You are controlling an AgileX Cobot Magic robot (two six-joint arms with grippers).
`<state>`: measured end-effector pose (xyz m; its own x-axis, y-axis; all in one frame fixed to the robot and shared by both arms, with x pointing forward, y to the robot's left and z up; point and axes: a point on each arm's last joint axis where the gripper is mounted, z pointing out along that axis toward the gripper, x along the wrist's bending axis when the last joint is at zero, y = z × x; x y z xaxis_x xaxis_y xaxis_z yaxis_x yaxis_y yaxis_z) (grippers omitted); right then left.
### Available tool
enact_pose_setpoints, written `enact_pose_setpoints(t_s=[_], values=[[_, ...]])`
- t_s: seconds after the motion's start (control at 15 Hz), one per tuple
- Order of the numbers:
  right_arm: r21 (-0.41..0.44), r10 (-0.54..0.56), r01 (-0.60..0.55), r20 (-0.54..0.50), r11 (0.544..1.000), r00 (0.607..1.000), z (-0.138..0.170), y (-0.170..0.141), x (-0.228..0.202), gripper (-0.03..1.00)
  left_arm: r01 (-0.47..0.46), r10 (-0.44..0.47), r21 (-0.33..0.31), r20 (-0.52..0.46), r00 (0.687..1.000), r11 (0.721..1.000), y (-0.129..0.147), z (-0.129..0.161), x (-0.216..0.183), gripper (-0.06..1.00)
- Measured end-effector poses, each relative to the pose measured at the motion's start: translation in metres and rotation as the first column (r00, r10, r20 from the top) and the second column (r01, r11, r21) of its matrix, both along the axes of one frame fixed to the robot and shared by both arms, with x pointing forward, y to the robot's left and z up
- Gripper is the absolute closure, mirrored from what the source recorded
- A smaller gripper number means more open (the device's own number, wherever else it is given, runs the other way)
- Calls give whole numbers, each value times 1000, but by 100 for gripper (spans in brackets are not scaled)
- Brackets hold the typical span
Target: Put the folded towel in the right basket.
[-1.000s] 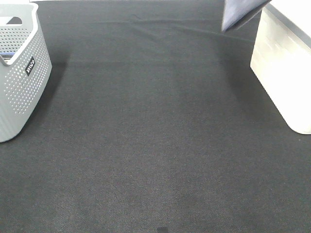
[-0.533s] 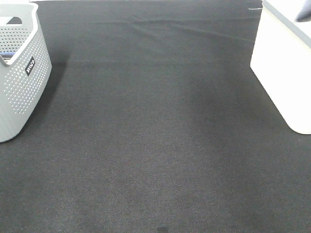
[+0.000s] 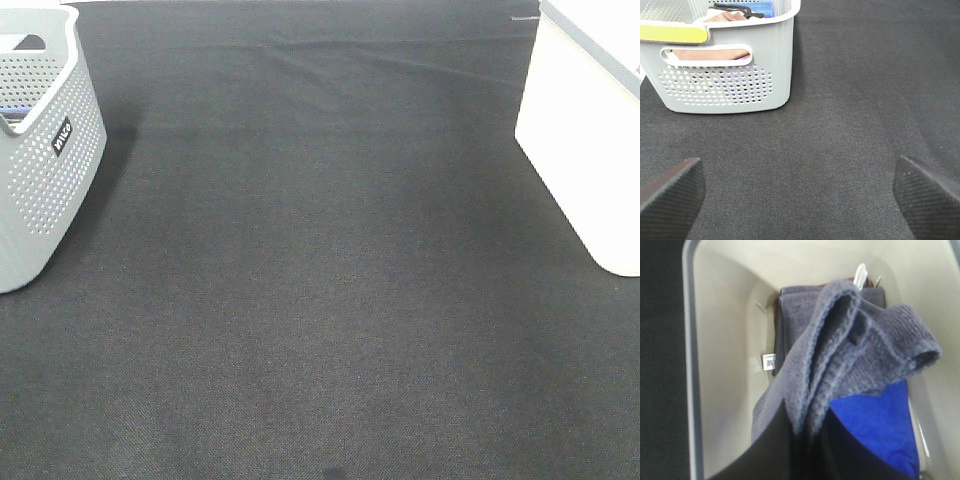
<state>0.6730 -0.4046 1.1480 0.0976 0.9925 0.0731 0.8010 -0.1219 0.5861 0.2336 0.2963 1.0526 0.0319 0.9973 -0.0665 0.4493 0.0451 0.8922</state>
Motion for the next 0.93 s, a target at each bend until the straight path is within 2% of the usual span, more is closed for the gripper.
enact_pose_setpoints(t_s=[0.07,0.2,0.27,0.4,0.53,0.93], values=[[11,0,0,-45,1000,999,-21,-3,11,78,0,0,0,0,1000,1000,0,0,0,-2],[30,-19,21,-67,999,998,-32,-5,16,40,0,0,0,0,1000,1000,0,0,0,-2],[34,-21,24,-70,999,997,-33,-5,16,30,0,0,0,0,1000,1000,0,0,0,-2],[79,-8,12,-58,997,998,-32,0,18,24,0,0,0,0,1000,1000,0,0,0,-2],[111,21,-16,-43,994,999,-30,10,19,23,0,0,0,0,1000,1000,0,0,0,-2],[79,197,-200,42,977,980,21,97,-9,22,0,0,0,0,1000,1000,0,0,0,-2]])
